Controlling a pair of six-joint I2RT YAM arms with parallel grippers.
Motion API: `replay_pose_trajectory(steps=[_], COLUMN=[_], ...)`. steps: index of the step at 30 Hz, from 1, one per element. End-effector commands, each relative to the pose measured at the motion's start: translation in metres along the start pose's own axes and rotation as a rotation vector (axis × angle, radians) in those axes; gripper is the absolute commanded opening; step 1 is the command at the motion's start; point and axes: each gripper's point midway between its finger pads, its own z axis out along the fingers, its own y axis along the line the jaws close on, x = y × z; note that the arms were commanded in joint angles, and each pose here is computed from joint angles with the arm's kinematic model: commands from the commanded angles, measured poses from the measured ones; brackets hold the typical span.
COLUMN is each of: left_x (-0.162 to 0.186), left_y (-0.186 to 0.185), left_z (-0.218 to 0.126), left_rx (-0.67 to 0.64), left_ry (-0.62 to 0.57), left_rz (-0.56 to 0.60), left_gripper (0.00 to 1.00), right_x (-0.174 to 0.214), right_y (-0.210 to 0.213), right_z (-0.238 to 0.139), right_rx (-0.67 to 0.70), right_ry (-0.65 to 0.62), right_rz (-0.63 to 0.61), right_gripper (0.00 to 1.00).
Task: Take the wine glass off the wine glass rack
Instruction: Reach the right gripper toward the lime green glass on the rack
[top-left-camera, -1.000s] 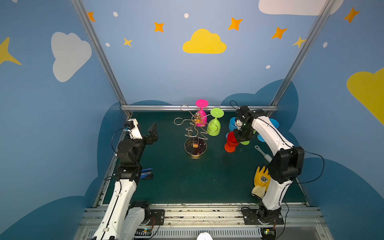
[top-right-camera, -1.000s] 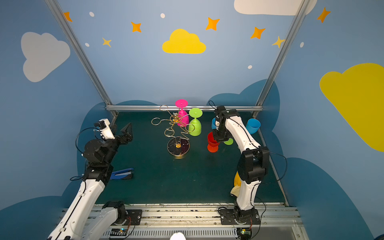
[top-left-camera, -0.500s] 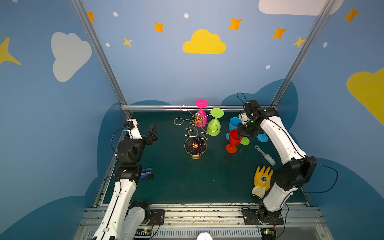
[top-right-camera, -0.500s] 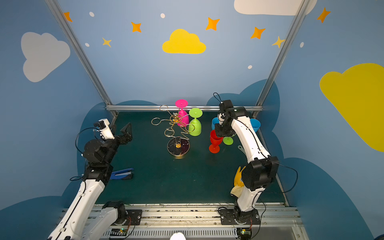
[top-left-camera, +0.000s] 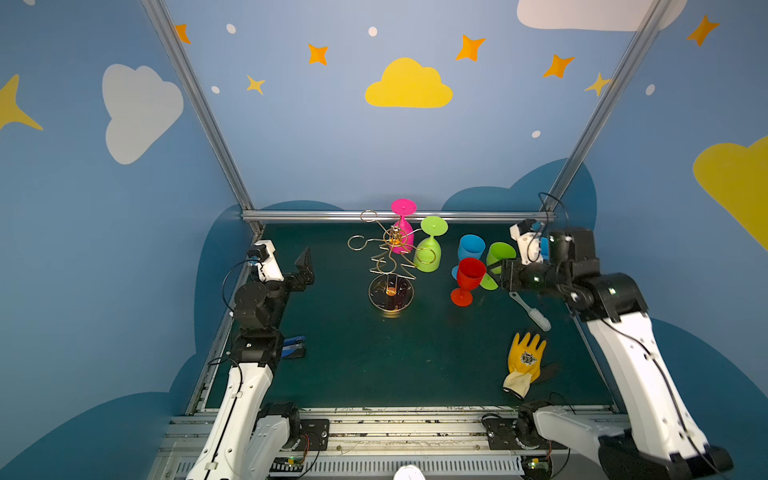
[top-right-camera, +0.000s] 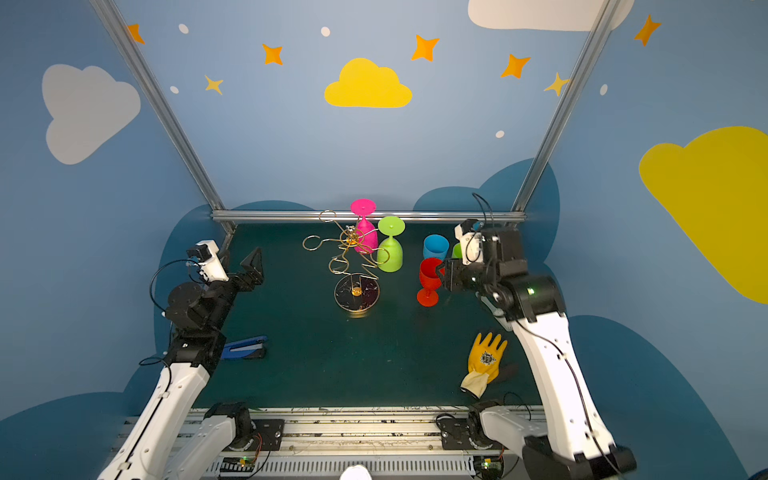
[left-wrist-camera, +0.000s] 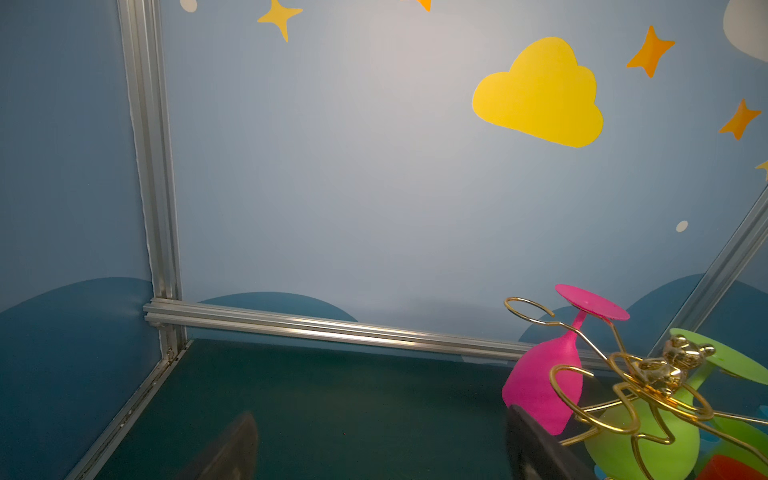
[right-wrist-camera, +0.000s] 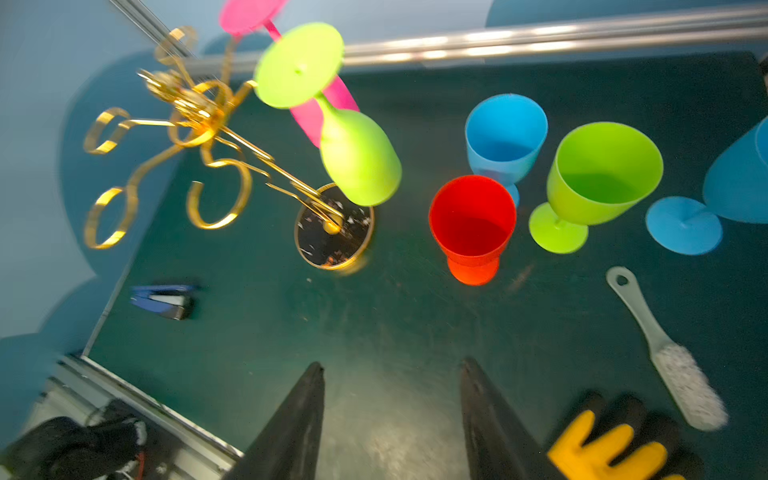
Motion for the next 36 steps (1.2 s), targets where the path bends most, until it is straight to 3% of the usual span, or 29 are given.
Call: replay_pose_trajectory(steps=[1,9,13,18,23,28,36], left_x=[-0.002,-0.004,-0.001,0.02,0.038,0.005,0.015], left_y=[0.001,-0.004,0.0,-0.023,-0.034,-0.037,-0.034], left_z=[-0.001,-0.001,0.001,0.007,0.013,0.004,0.006], left_rx=[-0.007,0.006,-0.029,0.069,0.165,0.203,0.193], left_ry=[-0.009,-0.014,0.008,0.073,0.111,0.038,0.06], left_rz=[0.019,0.067,0.146,0.258,0.182,0.088,0.045], left_gripper=[0.91,0.92,0.92,0.92,0.91,0.92,0.92], right_x=[-0.035,-0.051,-0.061,-0.073,-0.083,-0.071,-0.073], right_y=[0.026,0.035,0.025,0.017,0.012,0.003,0.013], right_z=[-0.009,0.001,0.0,0.006,0.021,0.037,0.06], right_rx=[-0.146,-0.212,-0.125,-0.08,-0.07,-0.047,-0.13], right_ry=[-0.17,-0.197,-0.192,-0.19,-0.243,-0.205,-0.127], right_rz=[0.025,0.087,0.036,0.072,0.068,0.064,0.143], right_gripper=[0.55,0.55,0.56,0.55,0.52,0.54,0.55])
